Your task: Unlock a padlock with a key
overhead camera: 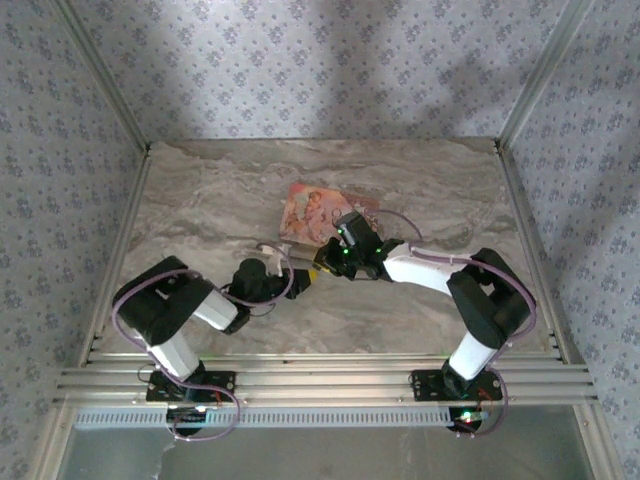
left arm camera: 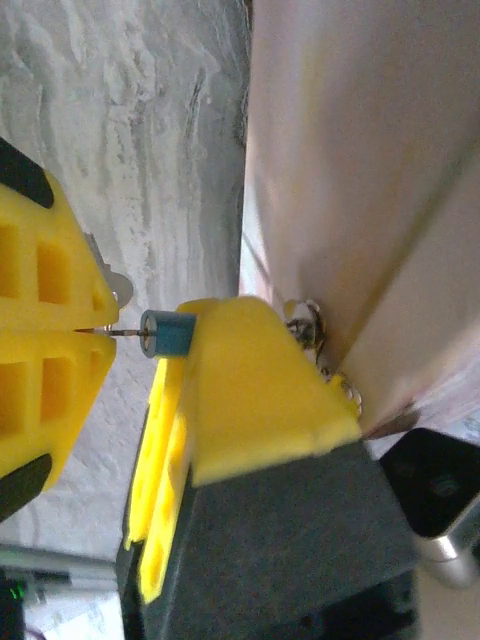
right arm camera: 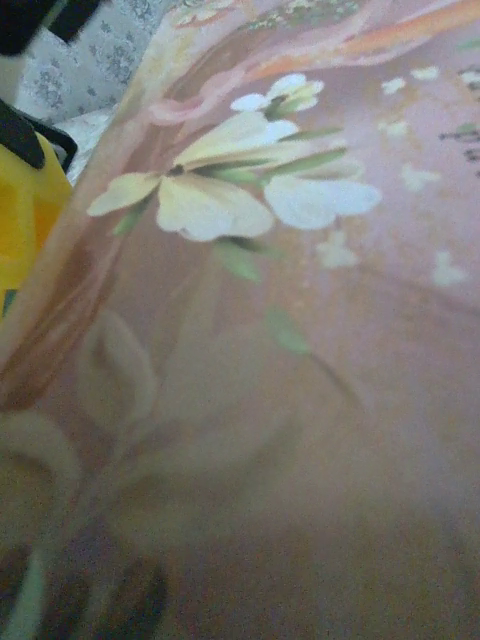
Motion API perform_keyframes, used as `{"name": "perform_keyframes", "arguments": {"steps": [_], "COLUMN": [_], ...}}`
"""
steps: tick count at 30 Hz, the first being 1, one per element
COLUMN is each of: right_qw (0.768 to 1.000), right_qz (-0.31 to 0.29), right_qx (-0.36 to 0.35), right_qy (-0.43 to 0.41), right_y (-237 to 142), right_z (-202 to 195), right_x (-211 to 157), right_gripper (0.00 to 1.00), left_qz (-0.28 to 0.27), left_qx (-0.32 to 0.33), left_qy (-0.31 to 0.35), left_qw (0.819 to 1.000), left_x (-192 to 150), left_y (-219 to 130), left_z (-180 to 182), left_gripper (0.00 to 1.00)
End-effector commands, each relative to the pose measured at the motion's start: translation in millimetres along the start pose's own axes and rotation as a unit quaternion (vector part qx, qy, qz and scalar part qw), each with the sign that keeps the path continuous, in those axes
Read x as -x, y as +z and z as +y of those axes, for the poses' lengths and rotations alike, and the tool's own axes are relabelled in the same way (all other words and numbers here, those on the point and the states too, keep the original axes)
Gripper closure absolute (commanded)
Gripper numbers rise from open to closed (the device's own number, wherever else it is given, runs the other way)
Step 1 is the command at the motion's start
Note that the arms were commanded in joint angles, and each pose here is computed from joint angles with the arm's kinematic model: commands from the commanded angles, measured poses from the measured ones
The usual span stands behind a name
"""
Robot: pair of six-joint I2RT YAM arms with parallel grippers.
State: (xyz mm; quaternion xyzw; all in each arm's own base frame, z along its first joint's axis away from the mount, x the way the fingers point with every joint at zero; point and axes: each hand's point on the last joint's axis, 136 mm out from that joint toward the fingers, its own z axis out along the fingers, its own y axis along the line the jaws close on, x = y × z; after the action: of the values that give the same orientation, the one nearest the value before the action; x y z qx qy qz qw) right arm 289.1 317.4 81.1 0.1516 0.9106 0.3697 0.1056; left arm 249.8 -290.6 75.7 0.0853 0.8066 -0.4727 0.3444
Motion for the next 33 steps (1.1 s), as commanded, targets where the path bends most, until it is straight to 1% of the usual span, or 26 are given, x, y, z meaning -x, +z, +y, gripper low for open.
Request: {"name": "perform_keyframes", "arguments": {"steps": [1,4,6,9,13,14,16,19,22,27,28,31,33], "right_qw": [0.999,0.998,0.998,0.999,0.996,0.996,0.996,0.997,0.997,0.993,0.993,0.990,0.988], "right_qz": [0.041,0.053,0.063,0.053,0.089,0.091,0.089,0.080,0.078,0.097,0.096,0.100,0.109], "right_qx": [0.004,-0.010,0.000,0.006,0.010,0.001,-0.013,-0.013,-0.010,-0.037,-0.037,-0.055,-0.067], "right_qy": [0.016,0.014,0.009,-0.004,-0.002,-0.007,-0.013,-0.006,-0.004,-0.053,-0.062,-0.078,-0.083], "right_y": [-8.3,-12.7,-15.0,-14.3,-7.3,-8.1,-8.8,-8.0,-9.8,-25.3,-29.5,-36.8,-37.6], "right_z": [8.8,7.0,14.2,26.0,35.0,33.1,27.8,23.3,26.5,37.9,42.6,36.0,28.9], "right_x": [-10.6,-10.8,-10.9,-2.2,-12.8,-15.0,-18.3,-22.4,-22.2,-26.2,-25.4,-28.7,-33.1], "right_gripper": [1.00,1.00,1.00,1.00,1.00,1.00,1.00,1.00,1.00,1.00,1.00,1.00,1.00], "left_qz": [0.014,0.013,0.023,0.019,0.053,0.056,0.056,0.045,0.034,0.059,0.061,0.069,0.075], "left_qx": [0.018,0.047,0.055,0.073,0.115,0.119,0.127,0.147,0.161,0.178,0.179,0.194,0.208], "left_qy": [0.146,0.207,0.239,0.300,0.389,0.410,0.431,0.470,0.519,0.592,0.602,0.636,0.659], "left_qw": [0.989,0.977,0.969,0.951,0.912,0.903,0.891,0.869,0.839,0.784,0.776,0.744,0.719], "left_x": [3.6,6.0,4.8,5.0,0.8,-2.4,-8.0,-12.5,-14.0,-17.4,-18.0,-20.2,-23.4], "left_y": [5.0,3.6,4.9,5.9,11.6,10.6,7.6,2.2,-0.4,6.7,8.8,16.4,21.3], "left_z": [-22.3,-26.6,-33.2,-46.5,-43.4,-40.8,-34.5,-31.6,-39.3,-42.0,-43.2,-45.9,-46.6], "left_gripper": [1.00,1.00,1.00,1.00,1.00,1.00,1.00,1.00,1.00,1.00,1.00,1.00,1.00]}}
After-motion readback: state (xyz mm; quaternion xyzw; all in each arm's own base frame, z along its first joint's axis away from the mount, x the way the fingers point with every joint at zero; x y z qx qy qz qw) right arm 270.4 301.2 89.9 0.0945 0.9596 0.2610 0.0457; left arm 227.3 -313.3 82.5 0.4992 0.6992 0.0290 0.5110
